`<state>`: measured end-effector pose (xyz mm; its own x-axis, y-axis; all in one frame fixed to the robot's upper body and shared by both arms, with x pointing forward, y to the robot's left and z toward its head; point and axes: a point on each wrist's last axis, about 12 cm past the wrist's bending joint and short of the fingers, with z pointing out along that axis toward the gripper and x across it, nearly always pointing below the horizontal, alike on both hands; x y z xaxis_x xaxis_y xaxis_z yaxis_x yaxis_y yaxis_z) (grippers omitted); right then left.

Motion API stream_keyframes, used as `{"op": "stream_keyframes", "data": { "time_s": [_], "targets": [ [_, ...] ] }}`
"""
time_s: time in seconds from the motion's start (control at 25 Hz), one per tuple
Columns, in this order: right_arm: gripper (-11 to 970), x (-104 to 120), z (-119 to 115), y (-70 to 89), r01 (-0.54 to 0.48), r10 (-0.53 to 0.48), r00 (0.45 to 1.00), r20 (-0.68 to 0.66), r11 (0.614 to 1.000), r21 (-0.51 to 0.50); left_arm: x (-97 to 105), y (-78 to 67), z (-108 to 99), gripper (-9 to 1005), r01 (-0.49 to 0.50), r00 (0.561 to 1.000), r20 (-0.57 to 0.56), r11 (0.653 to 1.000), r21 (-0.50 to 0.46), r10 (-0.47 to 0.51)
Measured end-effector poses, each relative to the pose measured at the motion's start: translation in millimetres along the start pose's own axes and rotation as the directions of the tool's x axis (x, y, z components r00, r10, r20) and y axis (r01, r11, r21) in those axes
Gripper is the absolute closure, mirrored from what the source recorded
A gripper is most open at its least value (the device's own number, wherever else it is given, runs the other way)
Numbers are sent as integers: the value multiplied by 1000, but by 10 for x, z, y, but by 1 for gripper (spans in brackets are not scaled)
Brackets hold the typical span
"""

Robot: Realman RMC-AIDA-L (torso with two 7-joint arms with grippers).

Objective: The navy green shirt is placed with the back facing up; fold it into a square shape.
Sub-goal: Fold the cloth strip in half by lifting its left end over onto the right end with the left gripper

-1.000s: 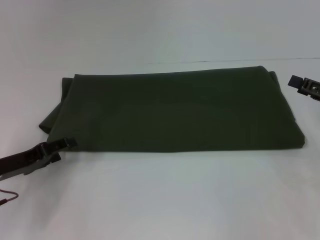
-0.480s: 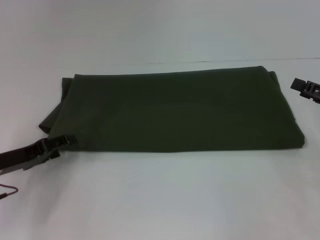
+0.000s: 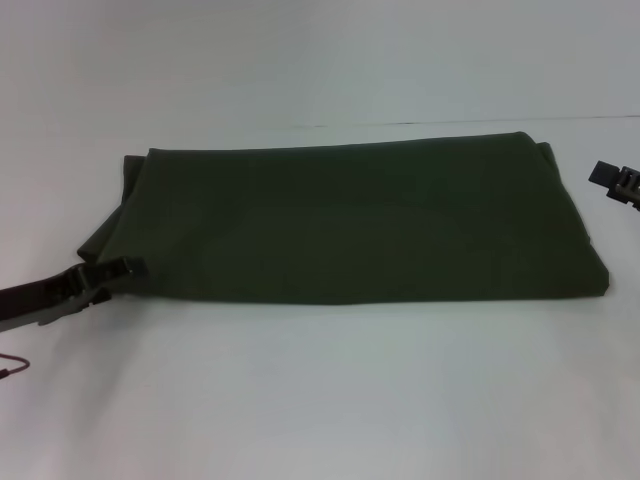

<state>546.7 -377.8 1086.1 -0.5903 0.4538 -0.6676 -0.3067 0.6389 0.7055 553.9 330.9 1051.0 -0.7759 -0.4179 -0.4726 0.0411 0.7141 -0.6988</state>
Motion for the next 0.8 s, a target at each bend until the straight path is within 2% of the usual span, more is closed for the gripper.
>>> {"op": "stream_keyframes", "data": {
  "time_s": [0.36, 0.8],
  "targets": [
    [216, 24, -16, -11, -2, 2, 1000, 1, 1000, 3, -48, -37, 6, 151, -12, 1000, 2, 1000, 13, 12],
    [216, 31, -31, -19, -4, 4, 1000, 2, 1000, 7, 32, -8, -57, 151, -4, 999, -52, 1000, 17, 5]
  ]
}}
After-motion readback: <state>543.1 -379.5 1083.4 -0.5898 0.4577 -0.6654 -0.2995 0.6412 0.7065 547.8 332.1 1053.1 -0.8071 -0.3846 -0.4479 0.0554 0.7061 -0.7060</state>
